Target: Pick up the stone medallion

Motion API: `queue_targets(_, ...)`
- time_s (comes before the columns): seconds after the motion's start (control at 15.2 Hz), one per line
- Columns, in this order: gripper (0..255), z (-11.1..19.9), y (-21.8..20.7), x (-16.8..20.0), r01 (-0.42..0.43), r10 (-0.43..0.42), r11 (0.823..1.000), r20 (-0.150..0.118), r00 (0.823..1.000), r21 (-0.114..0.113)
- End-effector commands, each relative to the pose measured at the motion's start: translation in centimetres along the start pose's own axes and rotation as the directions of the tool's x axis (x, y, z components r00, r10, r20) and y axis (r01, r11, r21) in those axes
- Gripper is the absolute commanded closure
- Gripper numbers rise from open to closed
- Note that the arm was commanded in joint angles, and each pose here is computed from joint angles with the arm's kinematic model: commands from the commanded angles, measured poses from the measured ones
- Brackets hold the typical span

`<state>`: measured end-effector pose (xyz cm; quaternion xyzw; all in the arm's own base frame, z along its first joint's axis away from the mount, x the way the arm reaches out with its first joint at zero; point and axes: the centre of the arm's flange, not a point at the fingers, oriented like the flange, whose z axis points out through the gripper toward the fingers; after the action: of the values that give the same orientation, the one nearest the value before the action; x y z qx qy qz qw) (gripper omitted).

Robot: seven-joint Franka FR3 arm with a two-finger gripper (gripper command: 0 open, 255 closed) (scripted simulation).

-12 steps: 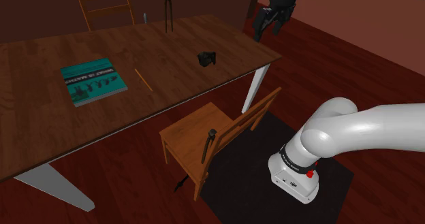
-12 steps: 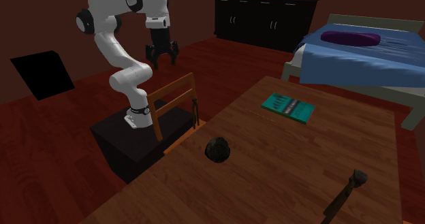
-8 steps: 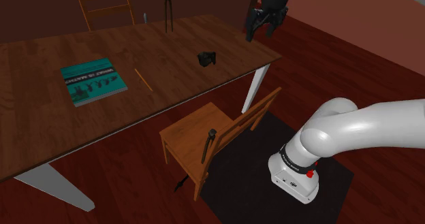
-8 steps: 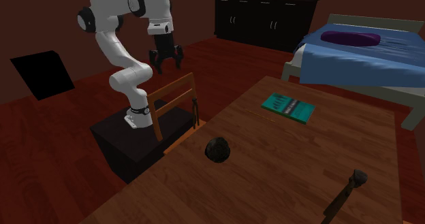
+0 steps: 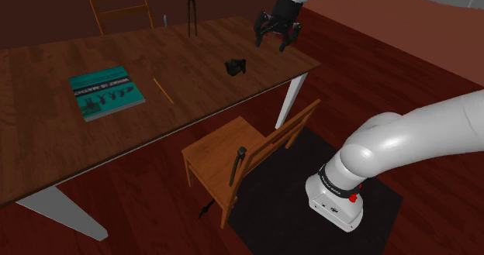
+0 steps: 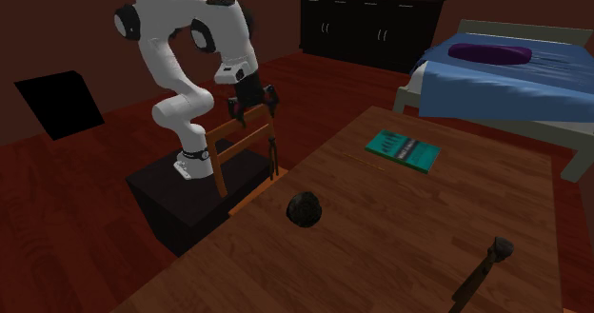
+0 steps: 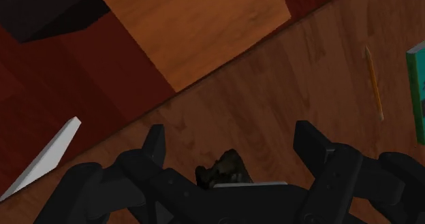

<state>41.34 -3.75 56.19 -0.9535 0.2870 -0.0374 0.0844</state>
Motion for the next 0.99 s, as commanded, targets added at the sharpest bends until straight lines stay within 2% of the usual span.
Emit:
queue_targets(0.0,0,1.7,0.0,2.2,-0.103,0.103,0.994,0.013,0.995,0.048)
queue_targets(0.2,0,4.2,0.3,5.3,-0.248,0.245,0.962,0.042,0.969,0.113)
queue_targets(0.33,0,5.9,0.7,7.4,-0.342,0.336,0.927,0.066,0.94,0.154)
queue_targets(0.46,0,7.7,1.2,9.3,-0.432,0.422,0.881,0.094,0.902,0.191)
queue_targets(0.66,0,10.4,2.2,12.1,-0.559,0.541,0.793,0.142,0.829,0.241)
queue_targets(0.79,0,12.2,2.9,13.9,-0.636,0.611,0.723,0.178,0.771,0.27)
queue_targets(0.92,0,14.2,3.7,15.6,-0.706,0.674,0.645,0.216,0.706,0.294)
